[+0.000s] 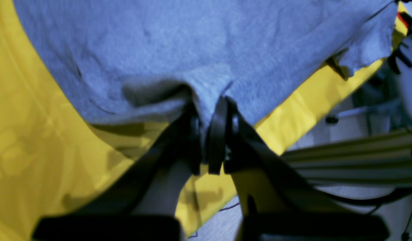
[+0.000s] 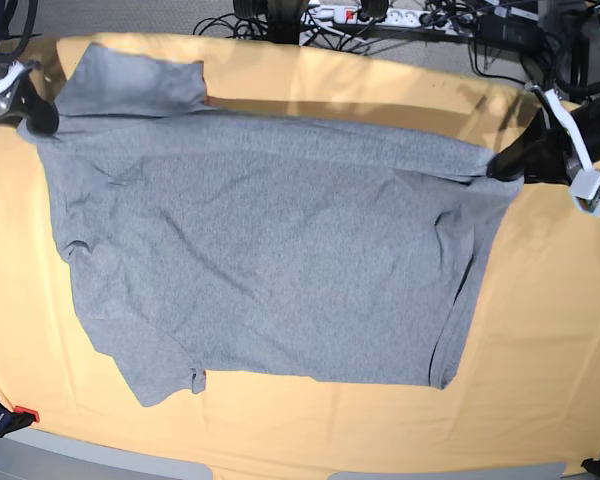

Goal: Layout the t-shirt on the table in an organized manner, then fold the t-shirt properly
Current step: 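Lower the shoulder edge onto the table with both grippers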

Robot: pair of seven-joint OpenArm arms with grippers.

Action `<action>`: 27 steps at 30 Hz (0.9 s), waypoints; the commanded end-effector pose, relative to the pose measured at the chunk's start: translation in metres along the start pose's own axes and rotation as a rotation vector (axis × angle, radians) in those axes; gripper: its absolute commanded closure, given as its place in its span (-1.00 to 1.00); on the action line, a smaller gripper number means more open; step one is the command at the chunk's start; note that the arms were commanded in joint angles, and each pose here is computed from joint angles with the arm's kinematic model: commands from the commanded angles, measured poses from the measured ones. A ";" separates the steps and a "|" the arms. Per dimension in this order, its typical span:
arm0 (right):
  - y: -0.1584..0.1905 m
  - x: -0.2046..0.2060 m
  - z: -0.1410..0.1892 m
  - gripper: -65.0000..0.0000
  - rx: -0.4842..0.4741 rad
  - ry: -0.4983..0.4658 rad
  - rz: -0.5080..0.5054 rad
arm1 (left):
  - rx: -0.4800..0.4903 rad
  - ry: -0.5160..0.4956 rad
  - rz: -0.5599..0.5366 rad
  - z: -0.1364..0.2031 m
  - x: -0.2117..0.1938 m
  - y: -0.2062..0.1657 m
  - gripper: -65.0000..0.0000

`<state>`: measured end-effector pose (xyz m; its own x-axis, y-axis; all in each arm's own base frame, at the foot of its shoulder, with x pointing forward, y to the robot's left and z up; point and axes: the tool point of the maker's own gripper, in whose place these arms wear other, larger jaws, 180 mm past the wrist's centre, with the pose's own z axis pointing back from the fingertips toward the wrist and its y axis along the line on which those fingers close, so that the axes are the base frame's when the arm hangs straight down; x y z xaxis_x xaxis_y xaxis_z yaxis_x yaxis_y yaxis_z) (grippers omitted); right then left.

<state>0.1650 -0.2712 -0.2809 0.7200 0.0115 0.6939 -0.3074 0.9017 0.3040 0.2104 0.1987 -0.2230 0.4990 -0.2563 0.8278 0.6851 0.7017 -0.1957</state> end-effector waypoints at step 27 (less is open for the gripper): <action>-0.016 0.018 -0.047 1.00 -0.130 0.056 0.190 | -0.173 -0.099 0.180 -0.065 0.014 0.035 1.00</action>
<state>0.2059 -0.2636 -0.3148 0.7225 0.1964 0.6629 -0.3465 0.9325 0.1013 0.2686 0.1742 -0.2698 0.6182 -0.0782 0.7821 0.6507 0.6090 -0.4535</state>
